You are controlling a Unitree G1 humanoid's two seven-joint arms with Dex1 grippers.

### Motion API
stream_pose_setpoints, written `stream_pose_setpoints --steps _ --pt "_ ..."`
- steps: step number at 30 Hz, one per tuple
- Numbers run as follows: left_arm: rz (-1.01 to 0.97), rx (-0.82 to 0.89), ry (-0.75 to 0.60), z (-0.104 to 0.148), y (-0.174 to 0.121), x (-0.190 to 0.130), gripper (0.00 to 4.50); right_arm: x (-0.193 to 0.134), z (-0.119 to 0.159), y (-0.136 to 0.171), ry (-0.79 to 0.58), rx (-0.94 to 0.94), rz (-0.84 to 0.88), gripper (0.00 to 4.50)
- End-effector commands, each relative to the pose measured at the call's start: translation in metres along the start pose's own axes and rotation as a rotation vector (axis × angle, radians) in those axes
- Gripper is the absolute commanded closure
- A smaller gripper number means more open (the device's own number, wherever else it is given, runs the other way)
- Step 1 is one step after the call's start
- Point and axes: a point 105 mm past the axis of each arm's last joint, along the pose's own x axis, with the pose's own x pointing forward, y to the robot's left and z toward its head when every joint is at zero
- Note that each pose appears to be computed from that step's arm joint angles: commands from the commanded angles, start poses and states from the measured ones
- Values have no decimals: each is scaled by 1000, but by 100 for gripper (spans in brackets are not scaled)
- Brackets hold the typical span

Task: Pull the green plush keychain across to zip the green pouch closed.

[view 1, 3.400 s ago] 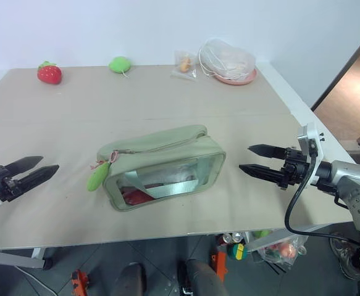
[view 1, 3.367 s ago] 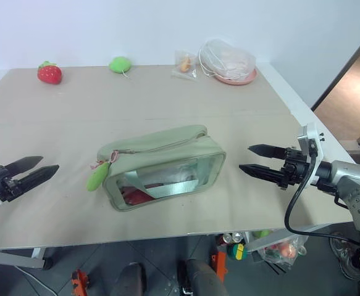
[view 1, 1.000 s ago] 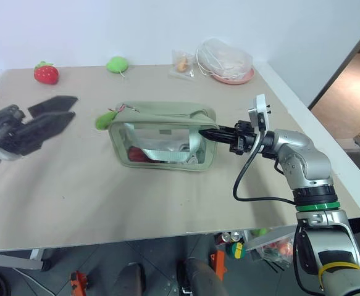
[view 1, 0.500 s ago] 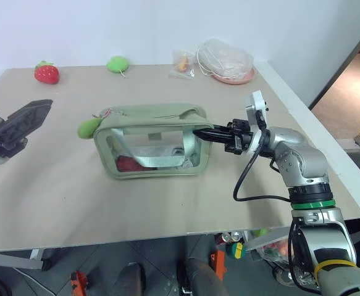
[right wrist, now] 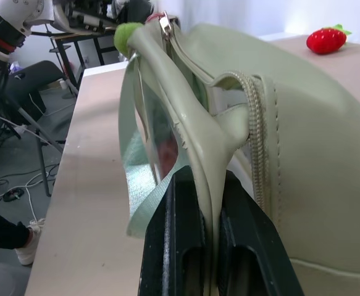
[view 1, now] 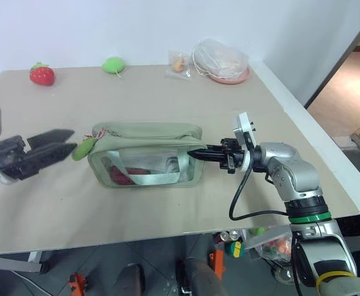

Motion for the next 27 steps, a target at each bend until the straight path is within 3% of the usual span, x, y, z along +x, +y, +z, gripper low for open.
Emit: stream_pose_setpoints --steps 1,13,14,20,26,27 --pt "-1 70 48 6 -6 -2 0 0 7 7 -11 -29 23 447" --pt "37 24 79 -6 12 -2 0 1 8 7 -17 -32 17 447" --pt "37 13 84 -8 13 -2 56 0 8 7 -17 -32 15 450" --pt "9 -2 102 -17 14 4 266 -3 8 7 -8 -32 5 450" --pt "-8 56 -14 9 13 13 448 -4 7 8 2 -29 3 450" --pt "-7 64 -33 14 13 14 448 -4 7 8 3 -29 4 450"
